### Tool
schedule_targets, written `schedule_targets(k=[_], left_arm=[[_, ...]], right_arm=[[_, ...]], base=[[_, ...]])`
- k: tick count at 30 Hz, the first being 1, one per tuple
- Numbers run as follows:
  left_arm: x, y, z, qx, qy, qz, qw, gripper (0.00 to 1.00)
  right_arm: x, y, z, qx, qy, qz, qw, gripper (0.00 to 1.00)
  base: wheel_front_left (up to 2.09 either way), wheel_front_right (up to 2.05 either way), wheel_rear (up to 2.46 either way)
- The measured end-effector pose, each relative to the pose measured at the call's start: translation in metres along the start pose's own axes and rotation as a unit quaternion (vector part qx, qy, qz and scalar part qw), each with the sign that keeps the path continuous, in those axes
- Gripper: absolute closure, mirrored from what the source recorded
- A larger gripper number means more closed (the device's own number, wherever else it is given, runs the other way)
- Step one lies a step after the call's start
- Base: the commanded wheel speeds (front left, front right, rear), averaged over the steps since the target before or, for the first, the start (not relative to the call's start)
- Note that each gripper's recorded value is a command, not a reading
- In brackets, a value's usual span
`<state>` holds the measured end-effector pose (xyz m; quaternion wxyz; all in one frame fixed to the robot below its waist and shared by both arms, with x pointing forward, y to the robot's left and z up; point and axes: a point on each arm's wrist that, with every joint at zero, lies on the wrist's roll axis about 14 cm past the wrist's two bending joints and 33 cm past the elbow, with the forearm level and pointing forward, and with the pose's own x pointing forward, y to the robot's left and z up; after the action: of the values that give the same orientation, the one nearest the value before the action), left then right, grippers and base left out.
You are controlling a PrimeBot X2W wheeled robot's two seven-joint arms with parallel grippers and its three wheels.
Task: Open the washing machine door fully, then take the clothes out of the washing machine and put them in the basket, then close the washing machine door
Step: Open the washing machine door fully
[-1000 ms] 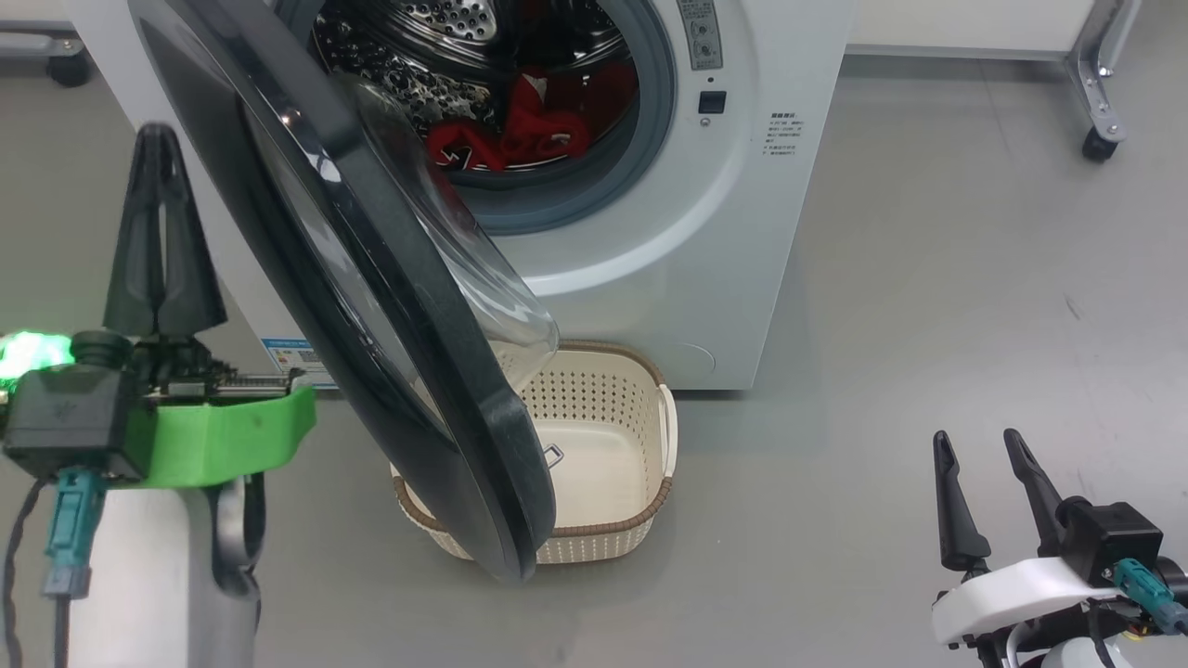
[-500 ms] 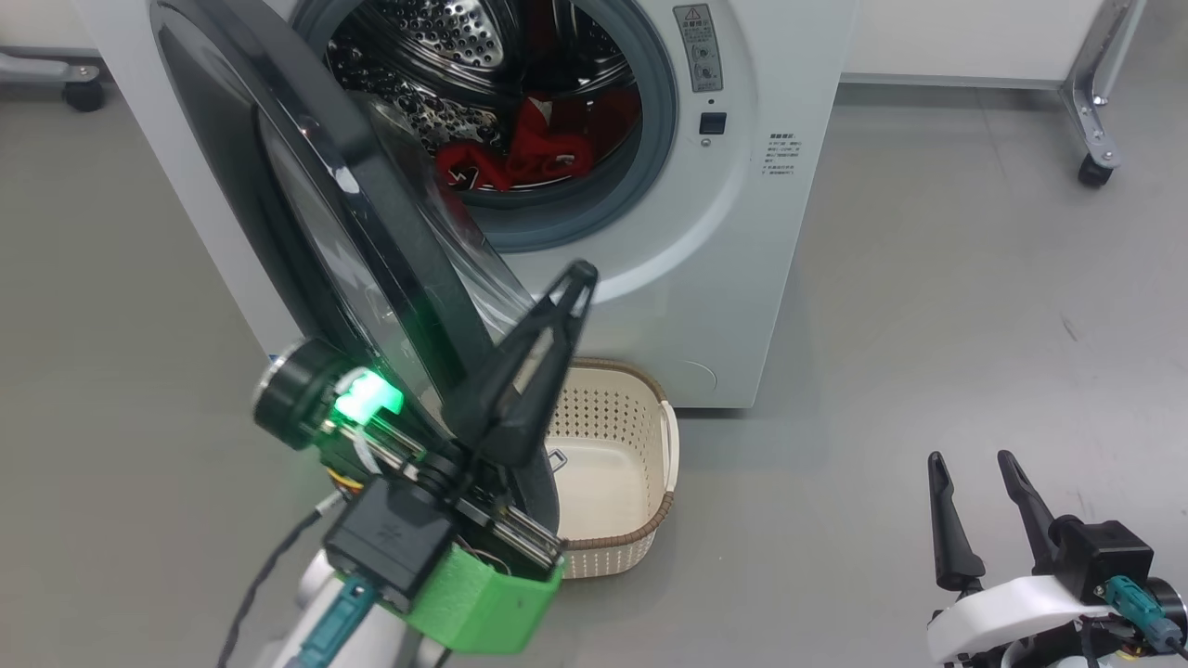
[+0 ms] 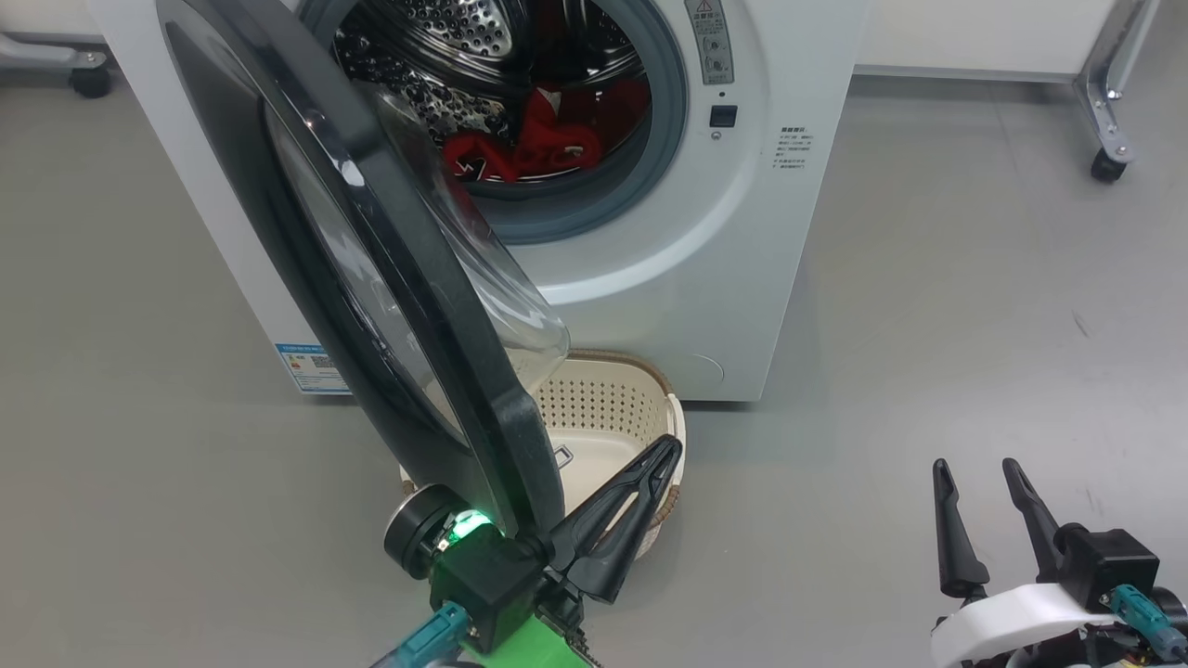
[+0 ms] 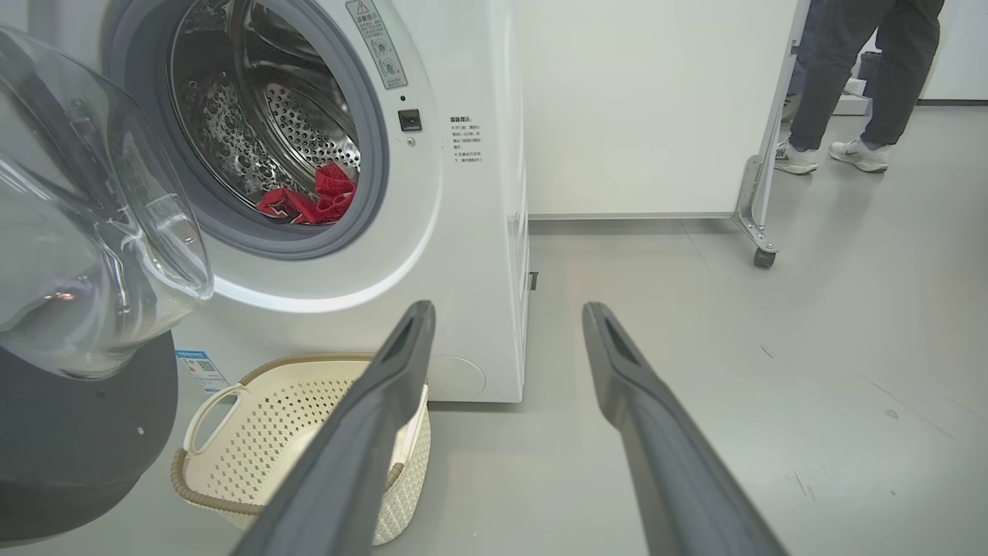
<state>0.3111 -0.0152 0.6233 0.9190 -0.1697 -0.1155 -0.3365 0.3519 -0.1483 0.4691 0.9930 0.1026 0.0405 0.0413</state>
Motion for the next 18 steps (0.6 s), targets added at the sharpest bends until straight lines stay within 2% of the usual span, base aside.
schedule_targets(k=[18], left_arm=[[0.01,0.025,-0.022,-0.069,0.031,0.067,0.995,1.0]], right_arm=[[0.007,0.0,-0.011,0.01,0.016,-0.003,1.0,0.0]], base=[[0.0,0.0,0.0]])
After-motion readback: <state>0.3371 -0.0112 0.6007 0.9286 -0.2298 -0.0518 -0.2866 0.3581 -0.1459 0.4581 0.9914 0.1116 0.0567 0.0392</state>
